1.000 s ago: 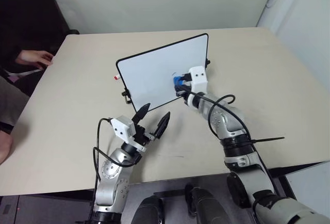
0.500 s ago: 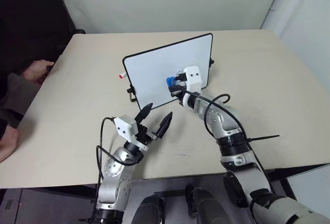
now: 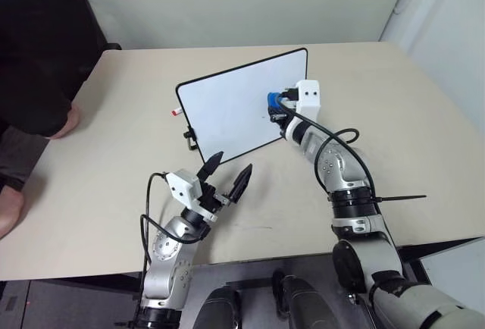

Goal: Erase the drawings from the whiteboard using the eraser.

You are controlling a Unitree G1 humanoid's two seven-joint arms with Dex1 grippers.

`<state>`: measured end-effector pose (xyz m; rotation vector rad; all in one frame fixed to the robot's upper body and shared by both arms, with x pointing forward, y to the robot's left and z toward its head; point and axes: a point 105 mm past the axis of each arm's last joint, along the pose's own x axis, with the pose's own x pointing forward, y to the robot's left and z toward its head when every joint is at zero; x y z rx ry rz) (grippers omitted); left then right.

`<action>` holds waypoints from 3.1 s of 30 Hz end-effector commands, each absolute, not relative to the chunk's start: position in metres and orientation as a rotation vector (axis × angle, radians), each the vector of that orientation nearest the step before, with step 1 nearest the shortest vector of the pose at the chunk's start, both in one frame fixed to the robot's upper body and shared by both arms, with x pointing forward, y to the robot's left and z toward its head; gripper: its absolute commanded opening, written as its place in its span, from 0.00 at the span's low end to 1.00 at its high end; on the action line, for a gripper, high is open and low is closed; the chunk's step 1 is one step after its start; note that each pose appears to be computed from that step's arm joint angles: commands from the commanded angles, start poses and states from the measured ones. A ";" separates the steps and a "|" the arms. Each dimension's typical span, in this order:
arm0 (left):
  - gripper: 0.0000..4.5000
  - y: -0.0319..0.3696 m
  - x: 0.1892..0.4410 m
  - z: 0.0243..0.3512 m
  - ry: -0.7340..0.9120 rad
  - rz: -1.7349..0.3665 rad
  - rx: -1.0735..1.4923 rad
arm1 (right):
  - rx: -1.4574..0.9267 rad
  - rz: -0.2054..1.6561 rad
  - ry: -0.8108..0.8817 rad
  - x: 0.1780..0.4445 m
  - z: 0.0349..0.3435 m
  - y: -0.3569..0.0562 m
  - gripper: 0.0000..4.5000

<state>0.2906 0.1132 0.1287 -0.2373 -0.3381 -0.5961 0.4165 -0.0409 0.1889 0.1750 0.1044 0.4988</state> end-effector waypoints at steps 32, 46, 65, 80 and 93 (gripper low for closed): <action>1.00 0.113 0.287 0.139 -0.381 -0.596 -0.230 | 0.110 0.621 0.248 0.394 0.152 -0.003 0.10; 1.00 0.111 0.289 0.139 -0.381 -0.609 -0.223 | 0.215 0.437 0.151 0.423 0.179 -0.051 0.10; 1.00 0.112 0.290 0.139 -0.384 -0.606 -0.235 | 0.114 0.738 0.185 0.381 0.170 0.005 0.10; 1.00 0.108 0.284 0.138 -0.376 -0.619 -0.242 | 0.099 0.474 0.143 0.386 0.185 -0.110 0.10; 1.00 0.102 0.285 0.133 -0.365 -0.624 -0.257 | -0.046 0.443 0.517 0.327 0.140 -0.164 0.10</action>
